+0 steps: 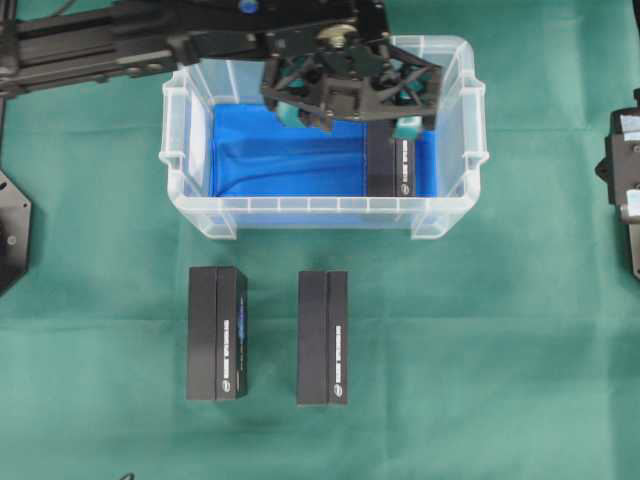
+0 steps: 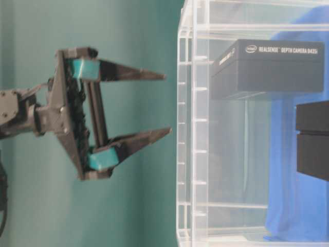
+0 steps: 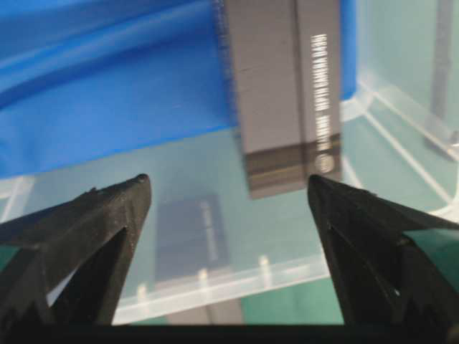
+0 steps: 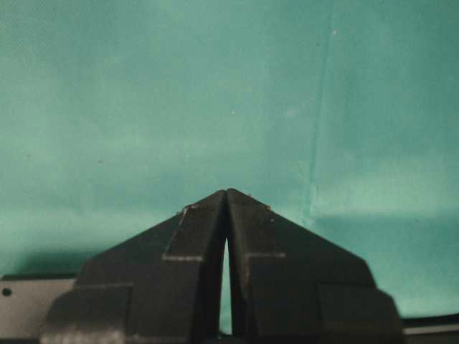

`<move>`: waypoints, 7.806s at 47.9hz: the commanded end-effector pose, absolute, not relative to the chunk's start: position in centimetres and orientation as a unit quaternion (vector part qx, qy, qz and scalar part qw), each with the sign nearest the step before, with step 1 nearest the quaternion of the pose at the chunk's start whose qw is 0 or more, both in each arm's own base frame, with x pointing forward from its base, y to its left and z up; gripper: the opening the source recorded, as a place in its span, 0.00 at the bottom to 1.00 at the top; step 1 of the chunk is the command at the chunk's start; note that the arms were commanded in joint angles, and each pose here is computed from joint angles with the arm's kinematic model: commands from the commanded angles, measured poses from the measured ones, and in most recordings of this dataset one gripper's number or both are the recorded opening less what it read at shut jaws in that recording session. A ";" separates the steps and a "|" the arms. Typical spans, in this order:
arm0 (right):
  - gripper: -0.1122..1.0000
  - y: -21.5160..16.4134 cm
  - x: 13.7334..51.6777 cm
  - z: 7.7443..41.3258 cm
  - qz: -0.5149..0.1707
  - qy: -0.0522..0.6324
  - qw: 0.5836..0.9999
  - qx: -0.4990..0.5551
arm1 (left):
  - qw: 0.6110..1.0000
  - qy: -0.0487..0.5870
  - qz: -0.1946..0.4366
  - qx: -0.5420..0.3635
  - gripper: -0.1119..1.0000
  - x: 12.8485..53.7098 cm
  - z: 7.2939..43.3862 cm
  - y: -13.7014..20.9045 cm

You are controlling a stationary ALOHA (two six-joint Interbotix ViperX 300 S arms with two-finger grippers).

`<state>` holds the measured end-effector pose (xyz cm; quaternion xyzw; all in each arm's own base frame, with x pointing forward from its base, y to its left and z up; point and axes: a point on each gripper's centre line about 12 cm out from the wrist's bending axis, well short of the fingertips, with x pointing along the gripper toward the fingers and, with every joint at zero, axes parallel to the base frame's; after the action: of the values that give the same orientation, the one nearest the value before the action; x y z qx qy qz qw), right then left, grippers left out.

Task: Take the box out of the case with the left arm.
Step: 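Swing the open left gripper over the right black box in the case, then lower and close the left gripper on the right box, then lift the right box up out of the case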

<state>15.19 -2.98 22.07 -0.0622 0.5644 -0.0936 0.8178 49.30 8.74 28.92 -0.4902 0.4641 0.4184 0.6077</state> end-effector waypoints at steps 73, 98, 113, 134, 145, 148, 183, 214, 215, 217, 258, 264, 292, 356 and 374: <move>0.17 -2.9 15.5 22.8 -0.095 0.556 0.824 -0.058 | 0.626 0.437 0.405 -0.503 0.93 52.4 31.1 8.9; 0.17 -2.9 15.6 22.8 -0.094 0.555 0.825 -0.056 | 0.629 0.452 0.410 -0.482 0.93 52.0 30.1 8.9; 0.16 -2.9 15.6 22.8 -0.093 0.555 0.825 -0.054 | 0.627 0.443 0.420 -0.484 0.93 52.2 29.7 9.2; 0.17 -2.8 15.6 22.8 -0.092 0.555 0.825 -0.051 | 0.621 0.432 0.433 -0.490 0.93 52.2 27.6 8.6; 0.16 -2.8 15.5 22.7 -0.092 0.556 0.825 -0.051 | 0.616 0.437 0.439 -0.487 0.93 51.8 26.6 8.3; 0.17 -2.8 15.6 22.8 -0.092 0.555 0.825 -0.051 | 0.615 0.438 0.440 -0.486 0.93 51.7 26.4 8.2; 0.17 -2.8 15.6 22.8 -0.092 0.554 0.826 -0.051 | 0.639 0.408 0.458 -0.464 0.92 51.9 25.0 8.6; 0.17 -2.8 15.6 22.8 -0.092 0.554 0.826 -0.051 | 0.639 0.397 0.454 -0.476 0.92 52.0 22.6 8.6; 0.17 -2.8 15.6 22.8 -0.092 0.553 0.826 -0.051 | 0.640 0.397 0.454 -0.476 0.92 52.0 22.6 8.6; 0.16 -2.8 15.6 22.8 -0.092 0.554 0.826 -0.051 | 0.640 0.397 0.454 -0.476 0.92 52.1 22.5 8.6; 0.17 -2.8 15.6 22.8 -0.091 0.555 0.825 -0.051 | 0.648 0.382 0.435 -0.494 0.66 52.8 22.9 8.2; 0.16 -2.8 15.6 22.9 -0.091 0.554 0.826 -0.051 | 0.650 0.380 0.433 -0.495 0.66 52.7 23.2 8.1; 0.16 -2.8 15.6 22.9 -0.092 0.554 0.826 -0.051 | 0.644 0.383 0.436 -0.499 0.66 51.1 29.2 7.8; 0.17 -2.8 15.6 22.9 -0.092 0.554 0.826 -0.051 | 0.643 0.373 0.404 -0.534 0.66 48.7 41.6 6.6; 0.16 -2.8 15.6 22.9 -0.092 0.554 0.826 -0.051 | 0.646 0.371 0.401 -0.533 0.66 48.6 41.9 6.3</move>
<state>15.16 -2.81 22.05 -0.0528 0.5648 -0.0913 0.8184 49.52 6.50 39.44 -0.5244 0.3934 0.4154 0.6307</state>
